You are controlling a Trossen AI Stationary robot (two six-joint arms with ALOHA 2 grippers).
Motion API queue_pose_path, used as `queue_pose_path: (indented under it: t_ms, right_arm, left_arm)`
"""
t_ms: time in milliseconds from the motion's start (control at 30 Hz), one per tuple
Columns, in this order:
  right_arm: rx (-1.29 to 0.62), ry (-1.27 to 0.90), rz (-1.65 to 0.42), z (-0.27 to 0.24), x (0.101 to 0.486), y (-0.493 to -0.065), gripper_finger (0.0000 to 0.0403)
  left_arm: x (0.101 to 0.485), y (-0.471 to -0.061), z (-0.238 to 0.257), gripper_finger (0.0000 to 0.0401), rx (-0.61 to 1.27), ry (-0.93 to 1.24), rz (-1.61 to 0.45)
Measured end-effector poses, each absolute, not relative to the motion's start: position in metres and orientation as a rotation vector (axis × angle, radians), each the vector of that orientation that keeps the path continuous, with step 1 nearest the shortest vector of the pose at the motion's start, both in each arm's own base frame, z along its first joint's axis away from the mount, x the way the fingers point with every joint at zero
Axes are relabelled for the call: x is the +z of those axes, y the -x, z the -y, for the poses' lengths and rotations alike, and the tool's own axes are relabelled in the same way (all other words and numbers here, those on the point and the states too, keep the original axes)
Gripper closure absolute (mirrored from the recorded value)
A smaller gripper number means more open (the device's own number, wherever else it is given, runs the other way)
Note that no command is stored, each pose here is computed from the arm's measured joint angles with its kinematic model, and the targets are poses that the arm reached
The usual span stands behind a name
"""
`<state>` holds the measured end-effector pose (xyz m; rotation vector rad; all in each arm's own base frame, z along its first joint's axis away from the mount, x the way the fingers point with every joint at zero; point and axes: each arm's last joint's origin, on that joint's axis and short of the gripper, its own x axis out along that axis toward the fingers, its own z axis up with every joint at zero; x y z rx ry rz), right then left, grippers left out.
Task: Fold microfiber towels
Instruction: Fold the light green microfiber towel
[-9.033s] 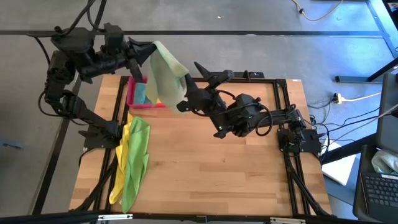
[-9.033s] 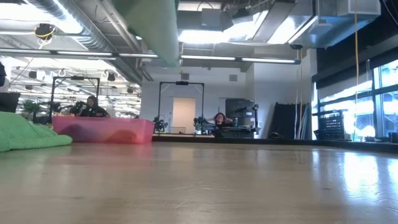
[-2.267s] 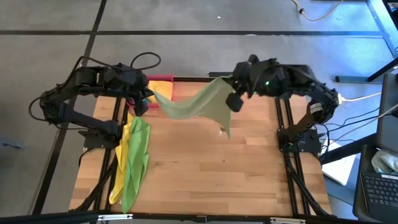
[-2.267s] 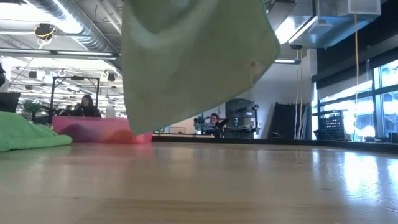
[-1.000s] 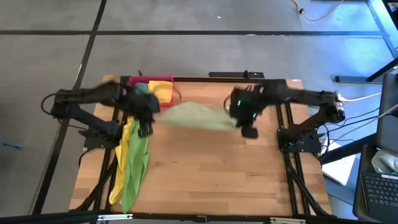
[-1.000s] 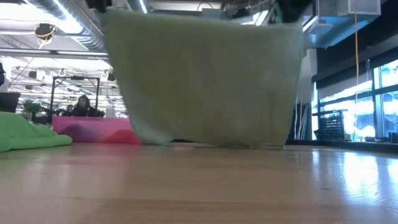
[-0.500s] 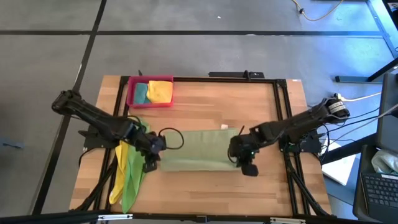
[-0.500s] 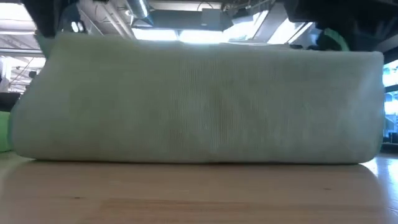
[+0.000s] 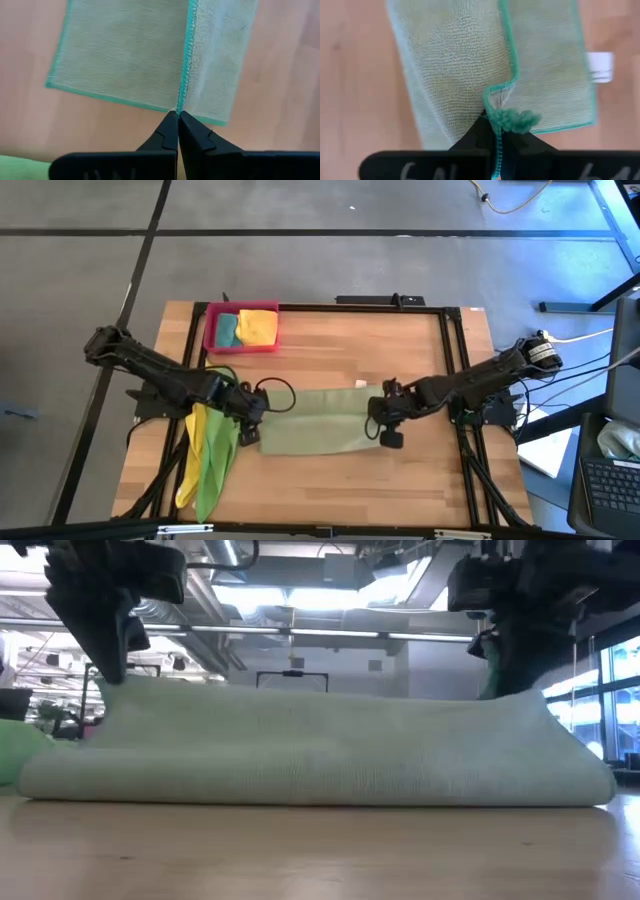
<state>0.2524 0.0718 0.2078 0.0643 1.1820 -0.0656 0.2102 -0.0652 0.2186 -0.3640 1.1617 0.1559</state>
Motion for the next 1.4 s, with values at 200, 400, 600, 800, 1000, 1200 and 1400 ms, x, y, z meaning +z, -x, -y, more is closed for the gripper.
queue_pose_path:
  t_ms: [200,400,600,800,1000,1200,1400]
  right_arm:
    - [-0.155,0.046,-1.156,-0.058,0.200,-0.253,0.0384]
    - [-0.217,0.030,-1.193,-0.042,0.176,-0.244,0.0383]
    - [-0.243,0.014,-1.189,-0.033,0.169,-0.243,0.0382]
    - [-0.251,0.008,-1.150,-0.025,0.170,-0.248,0.0382]
    - [-0.281,-0.007,-1.153,-0.016,0.167,-0.247,0.0382]
    - [-0.276,-0.056,-1.188,-0.011,0.154,-0.239,0.0382]
    - [-0.271,-0.055,-1.177,-0.011,0.154,-0.240,0.0382]
  left_arm:
    - [0.206,-0.208,0.054,0.0401,0.252,0.300,-1.145]
    - [0.194,-0.206,0.045,0.0401,0.331,0.278,-1.122]
    - [0.190,-0.205,0.042,0.0401,0.342,0.291,-1.134]
    - [0.191,-0.205,0.041,0.0401,0.350,0.279,-1.130]
    - [0.189,-0.208,0.034,0.0401,0.397,0.241,-1.115]
    - [0.181,-0.217,0.028,0.0401,0.407,0.247,-1.119]
    - [0.171,-0.222,0.030,0.0401,0.380,0.268,-1.172]
